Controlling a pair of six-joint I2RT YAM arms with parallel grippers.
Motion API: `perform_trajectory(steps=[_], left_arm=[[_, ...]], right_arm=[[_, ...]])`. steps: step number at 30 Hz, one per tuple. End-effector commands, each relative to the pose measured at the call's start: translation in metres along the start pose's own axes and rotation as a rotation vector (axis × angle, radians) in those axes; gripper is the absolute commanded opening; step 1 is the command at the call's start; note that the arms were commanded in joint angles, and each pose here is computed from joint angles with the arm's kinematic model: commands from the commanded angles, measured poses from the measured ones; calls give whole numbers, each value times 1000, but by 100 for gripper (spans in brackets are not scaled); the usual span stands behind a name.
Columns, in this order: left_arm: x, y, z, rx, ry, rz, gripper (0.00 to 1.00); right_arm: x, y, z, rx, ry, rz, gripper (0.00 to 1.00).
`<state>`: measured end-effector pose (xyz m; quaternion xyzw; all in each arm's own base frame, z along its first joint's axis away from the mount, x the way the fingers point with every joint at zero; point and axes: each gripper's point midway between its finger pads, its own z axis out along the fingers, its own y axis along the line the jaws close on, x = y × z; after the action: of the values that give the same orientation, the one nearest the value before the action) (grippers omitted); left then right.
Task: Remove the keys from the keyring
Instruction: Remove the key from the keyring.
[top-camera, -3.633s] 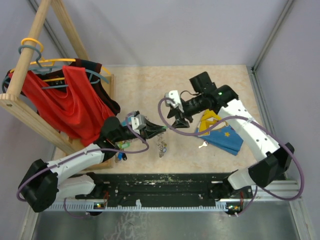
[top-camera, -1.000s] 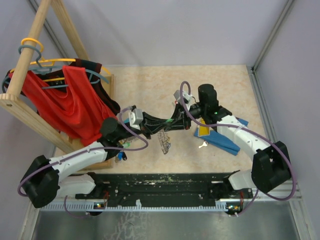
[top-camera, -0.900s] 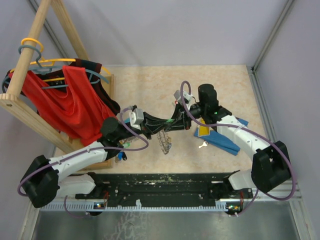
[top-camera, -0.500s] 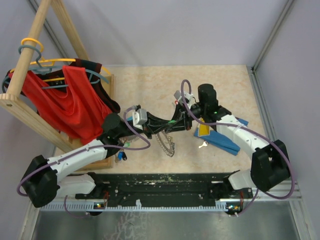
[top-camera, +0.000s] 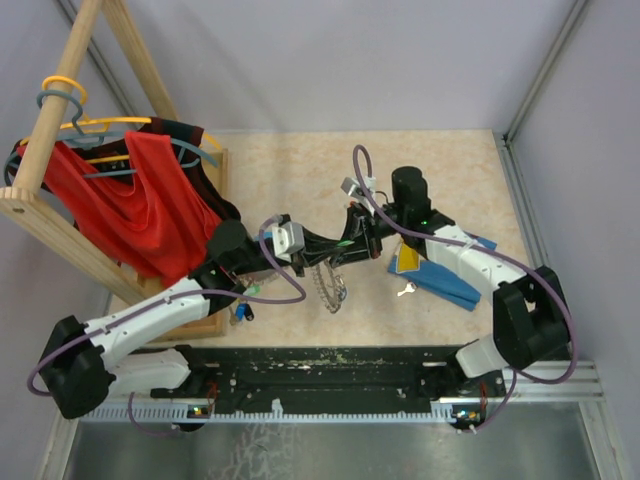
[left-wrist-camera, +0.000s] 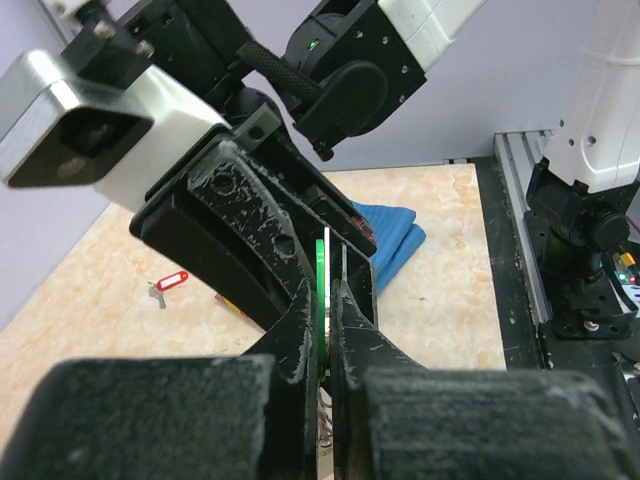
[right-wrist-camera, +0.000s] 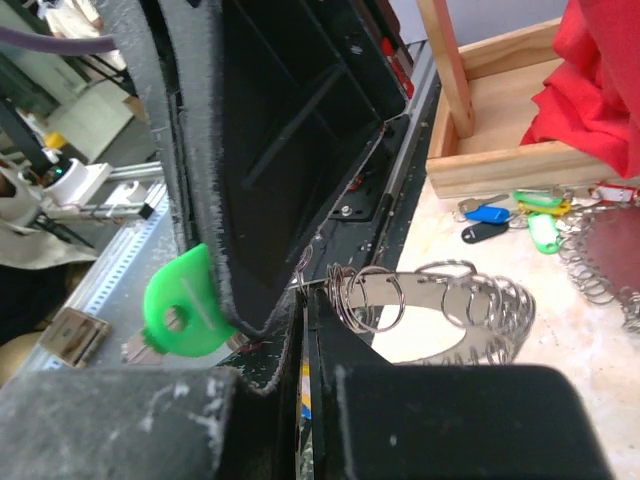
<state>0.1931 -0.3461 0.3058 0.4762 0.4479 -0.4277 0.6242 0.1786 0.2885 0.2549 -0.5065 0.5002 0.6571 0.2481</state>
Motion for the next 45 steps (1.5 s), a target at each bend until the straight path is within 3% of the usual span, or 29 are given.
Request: perform_trajectory(steps=[1,15,26,45], left_arm=[[-29,2,10,2,-41,105,0],[-3,11,3,-63,66,179,0],[-6,20,-10,-142,64,231,0],[-1,12,-6,-93,42,246,0]], right_arm=[[-13,6,6,-55,12,26,0],[-16,11,5,-88,24,112,0],[-14,13,4,-109,33,172,0],[-15,15,4,-127,35,207,0]])
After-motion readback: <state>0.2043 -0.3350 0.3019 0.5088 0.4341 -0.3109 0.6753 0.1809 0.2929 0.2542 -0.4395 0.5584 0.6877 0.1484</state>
